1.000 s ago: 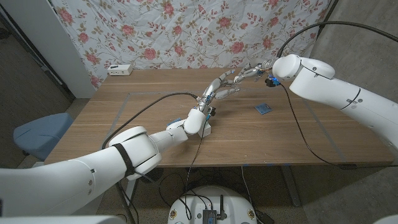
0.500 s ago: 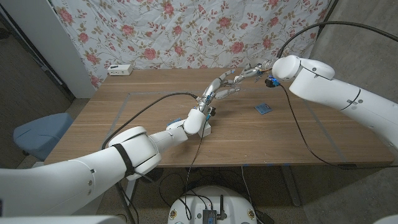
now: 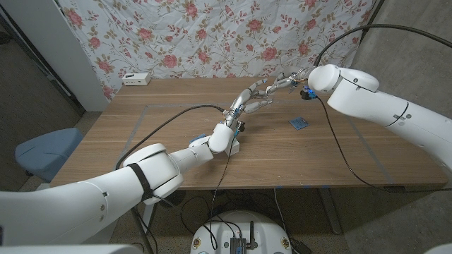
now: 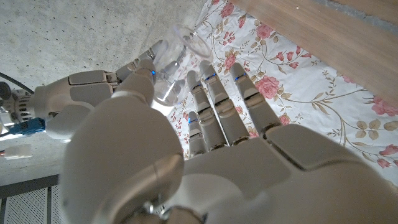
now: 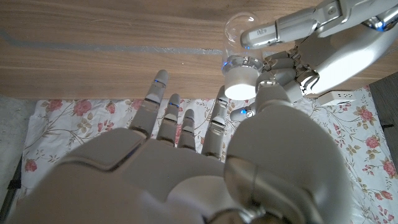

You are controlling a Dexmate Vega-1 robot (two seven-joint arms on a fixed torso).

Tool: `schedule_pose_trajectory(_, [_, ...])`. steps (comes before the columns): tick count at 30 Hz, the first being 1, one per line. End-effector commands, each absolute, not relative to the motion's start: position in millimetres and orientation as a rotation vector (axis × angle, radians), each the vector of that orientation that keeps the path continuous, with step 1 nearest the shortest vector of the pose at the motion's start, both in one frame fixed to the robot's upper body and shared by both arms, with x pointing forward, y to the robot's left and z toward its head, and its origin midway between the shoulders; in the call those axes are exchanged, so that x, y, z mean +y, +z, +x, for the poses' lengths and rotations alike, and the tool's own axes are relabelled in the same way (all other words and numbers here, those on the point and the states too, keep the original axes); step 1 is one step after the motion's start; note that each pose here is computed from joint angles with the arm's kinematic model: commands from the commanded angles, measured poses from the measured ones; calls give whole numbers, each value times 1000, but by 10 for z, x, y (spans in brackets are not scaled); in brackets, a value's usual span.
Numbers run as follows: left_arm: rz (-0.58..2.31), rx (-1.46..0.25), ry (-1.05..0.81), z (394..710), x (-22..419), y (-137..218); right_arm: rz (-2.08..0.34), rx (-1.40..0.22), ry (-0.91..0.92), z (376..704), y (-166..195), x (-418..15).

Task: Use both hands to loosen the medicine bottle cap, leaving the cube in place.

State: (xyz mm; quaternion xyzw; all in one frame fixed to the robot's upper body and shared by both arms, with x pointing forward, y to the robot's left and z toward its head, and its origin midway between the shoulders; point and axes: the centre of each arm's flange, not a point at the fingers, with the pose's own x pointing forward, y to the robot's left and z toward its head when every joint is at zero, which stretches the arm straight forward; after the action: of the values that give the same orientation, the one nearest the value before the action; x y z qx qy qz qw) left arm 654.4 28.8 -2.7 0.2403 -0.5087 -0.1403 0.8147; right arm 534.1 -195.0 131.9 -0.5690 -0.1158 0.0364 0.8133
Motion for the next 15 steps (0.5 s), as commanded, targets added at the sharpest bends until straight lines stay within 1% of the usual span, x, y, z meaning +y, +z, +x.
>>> schedule_pose_trajectory(1, [512, -1081, -302, 6546, 280, -36, -1223, -259, 56, 5322, 1309, -1933])
schedule_pose_trajectory(15, [512, -1079, -301, 6549, 283, -40, -1217, -262, 47, 5320, 1296, -1934])
